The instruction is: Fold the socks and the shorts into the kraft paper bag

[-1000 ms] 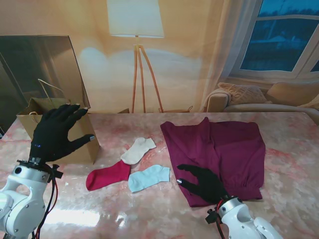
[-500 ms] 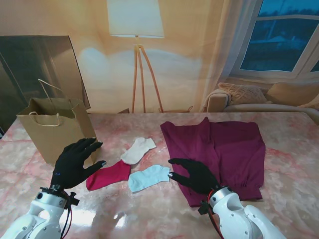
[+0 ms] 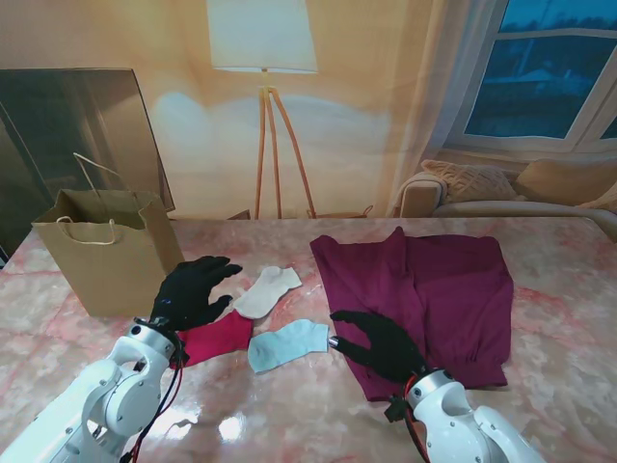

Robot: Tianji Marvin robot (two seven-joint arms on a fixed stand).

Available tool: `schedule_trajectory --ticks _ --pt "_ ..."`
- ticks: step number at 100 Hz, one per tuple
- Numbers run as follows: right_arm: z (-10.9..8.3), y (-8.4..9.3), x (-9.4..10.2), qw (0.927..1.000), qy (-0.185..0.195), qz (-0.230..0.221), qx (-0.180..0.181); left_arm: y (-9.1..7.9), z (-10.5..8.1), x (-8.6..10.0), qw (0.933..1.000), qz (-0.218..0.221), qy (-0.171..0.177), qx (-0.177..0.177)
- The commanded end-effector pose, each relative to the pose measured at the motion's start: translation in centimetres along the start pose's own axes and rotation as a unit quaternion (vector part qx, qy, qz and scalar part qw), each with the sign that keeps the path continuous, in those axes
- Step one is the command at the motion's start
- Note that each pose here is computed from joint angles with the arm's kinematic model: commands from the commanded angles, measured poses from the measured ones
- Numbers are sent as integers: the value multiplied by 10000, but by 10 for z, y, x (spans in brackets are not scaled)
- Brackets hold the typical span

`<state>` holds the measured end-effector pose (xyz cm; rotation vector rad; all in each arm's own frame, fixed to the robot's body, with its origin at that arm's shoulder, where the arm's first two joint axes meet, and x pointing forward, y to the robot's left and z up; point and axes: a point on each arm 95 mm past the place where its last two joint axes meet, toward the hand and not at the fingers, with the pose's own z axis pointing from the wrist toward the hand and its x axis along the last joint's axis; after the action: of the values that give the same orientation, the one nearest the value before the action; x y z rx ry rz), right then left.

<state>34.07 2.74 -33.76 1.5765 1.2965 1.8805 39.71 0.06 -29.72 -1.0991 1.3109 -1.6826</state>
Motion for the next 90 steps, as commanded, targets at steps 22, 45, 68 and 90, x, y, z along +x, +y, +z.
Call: schedule_trajectory --ticks 22,45,68,90 --pt "-4 -2 0 10000 13 43 -35 7 52 -7 9991 52 -122 -392" --pt "-3 -2 1 9999 2 98 -44 22 88 -11 9982 62 -174 -568" --pt "-2 -2 0 9999 -10 133 -43 30 113 -6 9976 28 -242 -646" --pt "-1 0 -2 9998 -27 171 -52 42 131 -2 9944 -27 -333 -1006"
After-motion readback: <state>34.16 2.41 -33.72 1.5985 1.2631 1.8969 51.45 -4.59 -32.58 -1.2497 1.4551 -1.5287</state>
